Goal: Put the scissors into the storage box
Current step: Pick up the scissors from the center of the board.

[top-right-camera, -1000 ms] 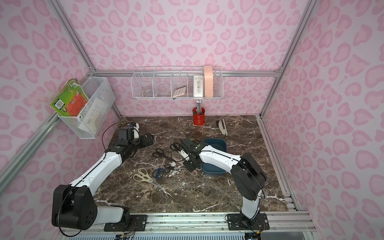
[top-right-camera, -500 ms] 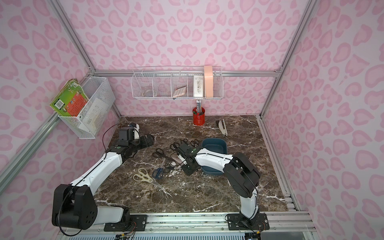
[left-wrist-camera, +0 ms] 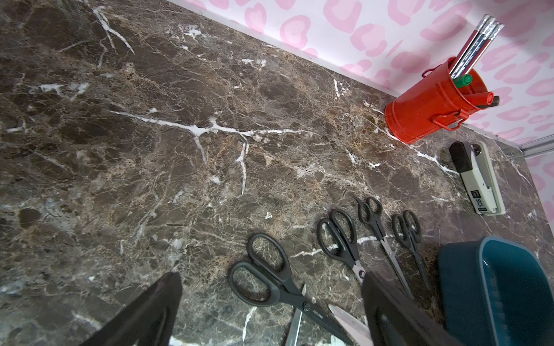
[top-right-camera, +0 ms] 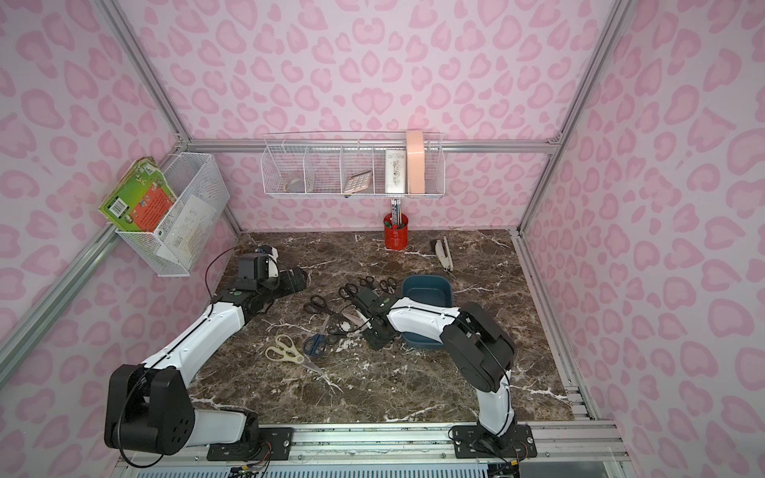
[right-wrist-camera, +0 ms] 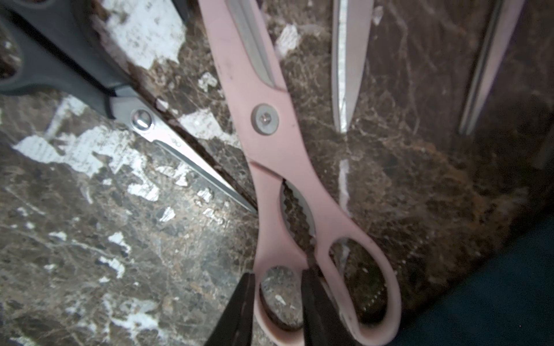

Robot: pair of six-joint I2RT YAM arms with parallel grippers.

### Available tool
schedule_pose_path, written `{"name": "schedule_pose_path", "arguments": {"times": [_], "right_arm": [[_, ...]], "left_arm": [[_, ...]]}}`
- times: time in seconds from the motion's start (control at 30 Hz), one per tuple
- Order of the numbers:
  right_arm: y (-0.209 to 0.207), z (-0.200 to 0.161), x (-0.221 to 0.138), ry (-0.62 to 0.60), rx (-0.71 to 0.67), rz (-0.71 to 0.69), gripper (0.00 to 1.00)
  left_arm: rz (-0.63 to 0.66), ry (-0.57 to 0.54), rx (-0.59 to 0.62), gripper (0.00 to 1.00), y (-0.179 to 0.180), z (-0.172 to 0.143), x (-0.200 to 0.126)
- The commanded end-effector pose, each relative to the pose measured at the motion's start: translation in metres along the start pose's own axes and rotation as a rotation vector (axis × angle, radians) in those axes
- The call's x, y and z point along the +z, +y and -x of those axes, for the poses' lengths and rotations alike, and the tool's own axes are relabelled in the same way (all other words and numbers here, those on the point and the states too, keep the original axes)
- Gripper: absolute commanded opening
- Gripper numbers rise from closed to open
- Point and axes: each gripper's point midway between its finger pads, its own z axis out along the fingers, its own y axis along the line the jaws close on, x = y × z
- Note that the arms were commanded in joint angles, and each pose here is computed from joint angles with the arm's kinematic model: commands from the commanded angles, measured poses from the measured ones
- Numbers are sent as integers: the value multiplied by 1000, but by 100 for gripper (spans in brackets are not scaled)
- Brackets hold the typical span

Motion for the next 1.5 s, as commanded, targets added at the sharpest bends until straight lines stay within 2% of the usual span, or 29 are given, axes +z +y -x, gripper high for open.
{"name": "schedule_pose_path", "arguments": {"times": [0.0, 0.27, 0.6, 0.73, 1.0, 1.13, 1.47], "right_arm": [[8, -6, 1, 18, 12, 16, 29], [19, -10, -5, 19, 13, 13, 31], [11, -19, 9, 47, 15, -28, 30], [12, -19, 11, 48, 17, -27, 27], [11, -20, 12, 48, 6, -32, 12], [12, -18, 10, 42, 0, -28, 0], [15, 18, -27, -46, 25, -8, 0]], "left_arm": [[6, -8, -4, 99, 1, 2, -1], [5, -8, -5, 99, 1, 2, -1], [6, -21, -6, 99, 0, 4, -6], [7, -25, -6, 99, 1, 5, -7], [5, -28, -8, 99, 0, 6, -8], [7, -30, -6, 99, 0, 6, -8], [18, -30, -4, 99, 2, 6, -9]]}}
